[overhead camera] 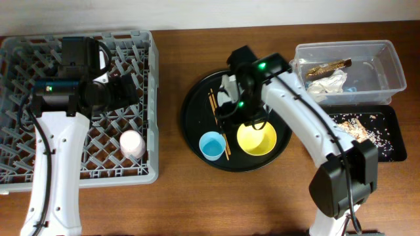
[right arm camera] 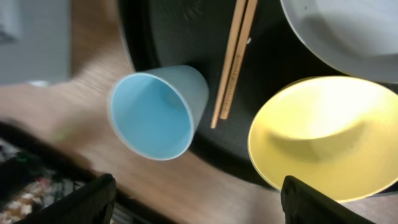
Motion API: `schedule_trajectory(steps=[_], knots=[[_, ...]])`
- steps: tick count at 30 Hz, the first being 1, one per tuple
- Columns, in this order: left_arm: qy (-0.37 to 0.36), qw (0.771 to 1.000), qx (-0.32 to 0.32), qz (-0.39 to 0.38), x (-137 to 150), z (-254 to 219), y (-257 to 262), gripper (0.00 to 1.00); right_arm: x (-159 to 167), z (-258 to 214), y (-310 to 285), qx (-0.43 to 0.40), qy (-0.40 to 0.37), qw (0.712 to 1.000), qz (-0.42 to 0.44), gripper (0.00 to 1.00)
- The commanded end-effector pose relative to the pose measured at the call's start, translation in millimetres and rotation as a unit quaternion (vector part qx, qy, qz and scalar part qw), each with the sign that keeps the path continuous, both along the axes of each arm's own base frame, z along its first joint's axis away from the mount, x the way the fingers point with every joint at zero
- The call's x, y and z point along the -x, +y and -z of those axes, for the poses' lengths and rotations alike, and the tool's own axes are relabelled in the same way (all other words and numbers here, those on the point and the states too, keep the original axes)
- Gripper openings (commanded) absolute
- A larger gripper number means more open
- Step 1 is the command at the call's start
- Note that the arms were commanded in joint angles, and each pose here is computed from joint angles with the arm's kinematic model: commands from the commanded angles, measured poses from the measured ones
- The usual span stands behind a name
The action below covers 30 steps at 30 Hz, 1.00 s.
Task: Sort waste into correct bins and load items into the dishwasher rack
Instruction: 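Reach the right gripper down and grasp the blue cup on the tray, then lift the blue cup and pass it to the left gripper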
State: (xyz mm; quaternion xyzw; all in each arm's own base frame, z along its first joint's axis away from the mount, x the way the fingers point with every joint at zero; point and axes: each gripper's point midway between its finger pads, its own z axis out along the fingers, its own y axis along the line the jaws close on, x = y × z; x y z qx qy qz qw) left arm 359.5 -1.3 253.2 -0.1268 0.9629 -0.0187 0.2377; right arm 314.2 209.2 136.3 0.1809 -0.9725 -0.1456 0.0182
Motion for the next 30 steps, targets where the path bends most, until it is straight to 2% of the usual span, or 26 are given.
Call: schedule_trajectory(steps=[1, 9, 12, 15, 17, 24, 30], knots=[[-0.005, 1.000, 0.003, 0.006, -7, 2, -2, 0.99, -1, 19, -3, 0.036, -0.018, 0.999, 0.000, 0.72], [-0.014, 1.000, 0.003, 0.006, -12, 0, -2, 0.99, 10, 66, 13, 0.010, -0.014, 1.000, -0.006, 0.55], [-0.014, 1.000, 0.003, 0.006, -12, 0, -2, 0.99, 11, 72, 13, 0.011, -0.010, 1.000, 0.005, 0.40], [-0.014, 1.000, 0.003, 0.006, -12, 0, -2, 0.99, 10, 71, 14, 0.009, -0.014, 1.000, 0.005, 0.18], [-0.013, 1.000, 0.003, 0.006, -11, 0, -2, 0.99, 8, 71, 15, 0.007, -0.015, 1.000, 0.010, 0.06], [-0.014, 1.000, 0.003, 0.006, -12, 0, -2, 0.99, 4, 48, 35, -0.044, -0.008, 0.999, 0.013, 0.04], [-0.013, 0.998, 0.058, 0.035, -11, -1, -23, 0.99, -16, -25, 52, -0.139, -0.045, 0.989, 0.009, 0.04]])
